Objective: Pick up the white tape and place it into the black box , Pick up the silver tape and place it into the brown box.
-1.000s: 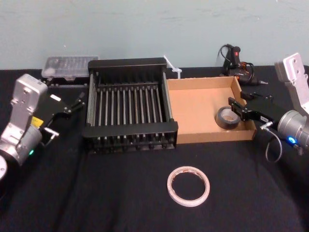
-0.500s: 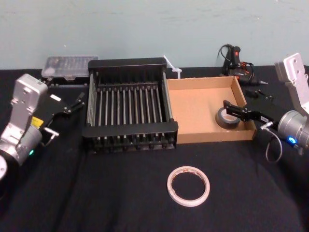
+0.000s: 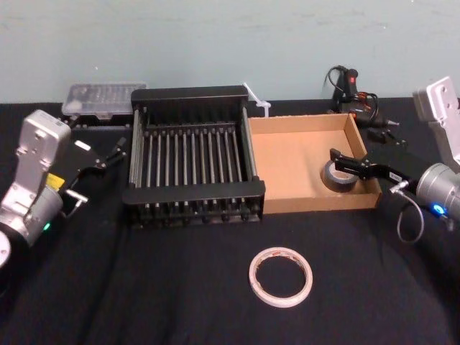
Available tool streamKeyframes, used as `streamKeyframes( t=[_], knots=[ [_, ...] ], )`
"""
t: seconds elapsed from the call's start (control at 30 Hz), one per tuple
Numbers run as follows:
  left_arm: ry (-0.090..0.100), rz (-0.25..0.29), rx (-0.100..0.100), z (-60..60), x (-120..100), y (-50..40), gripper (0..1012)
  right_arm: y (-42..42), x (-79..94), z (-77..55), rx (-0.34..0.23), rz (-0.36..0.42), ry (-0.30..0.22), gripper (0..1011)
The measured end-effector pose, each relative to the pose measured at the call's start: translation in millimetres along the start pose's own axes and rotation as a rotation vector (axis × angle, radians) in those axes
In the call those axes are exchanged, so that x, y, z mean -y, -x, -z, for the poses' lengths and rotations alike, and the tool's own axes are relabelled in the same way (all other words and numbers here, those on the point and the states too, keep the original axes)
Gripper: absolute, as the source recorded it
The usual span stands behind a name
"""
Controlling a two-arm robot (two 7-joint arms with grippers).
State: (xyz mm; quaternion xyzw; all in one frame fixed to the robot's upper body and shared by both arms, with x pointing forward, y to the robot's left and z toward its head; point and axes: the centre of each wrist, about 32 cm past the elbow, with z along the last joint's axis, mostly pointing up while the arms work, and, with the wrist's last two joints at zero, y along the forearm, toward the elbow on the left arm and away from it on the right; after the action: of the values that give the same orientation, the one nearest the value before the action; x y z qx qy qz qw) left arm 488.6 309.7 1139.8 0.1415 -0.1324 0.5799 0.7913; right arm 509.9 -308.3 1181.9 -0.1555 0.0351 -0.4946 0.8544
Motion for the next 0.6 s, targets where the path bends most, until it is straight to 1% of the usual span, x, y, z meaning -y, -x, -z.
streamKeyframes(
  t=[0.1, 0.3, 0.4, 0.6],
  knots=[
    [0.0, 0.0, 0.0, 0.0, 0.0, 0.0, 1001, 1.0, 4.7, -2.6, 0.001, -0.013, -0.005, 1002],
    [0.0, 0.0, 0.0, 0.0, 0.0, 0.0, 1001, 5.4, 20.6, -6.3, 0.013, -0.069, -0.004, 1002],
    [0.0, 0.0, 0.0, 0.0, 0.0, 0.0, 1001, 9.7, 30.8, -6.6, 0.033, -0.117, 0.003, 1002],
    [0.0, 0.0, 0.0, 0.0, 0.0, 0.0, 1001, 16.1, 42.8, -4.9, 0.061, -0.192, 0.021, 1002]
  ],
)
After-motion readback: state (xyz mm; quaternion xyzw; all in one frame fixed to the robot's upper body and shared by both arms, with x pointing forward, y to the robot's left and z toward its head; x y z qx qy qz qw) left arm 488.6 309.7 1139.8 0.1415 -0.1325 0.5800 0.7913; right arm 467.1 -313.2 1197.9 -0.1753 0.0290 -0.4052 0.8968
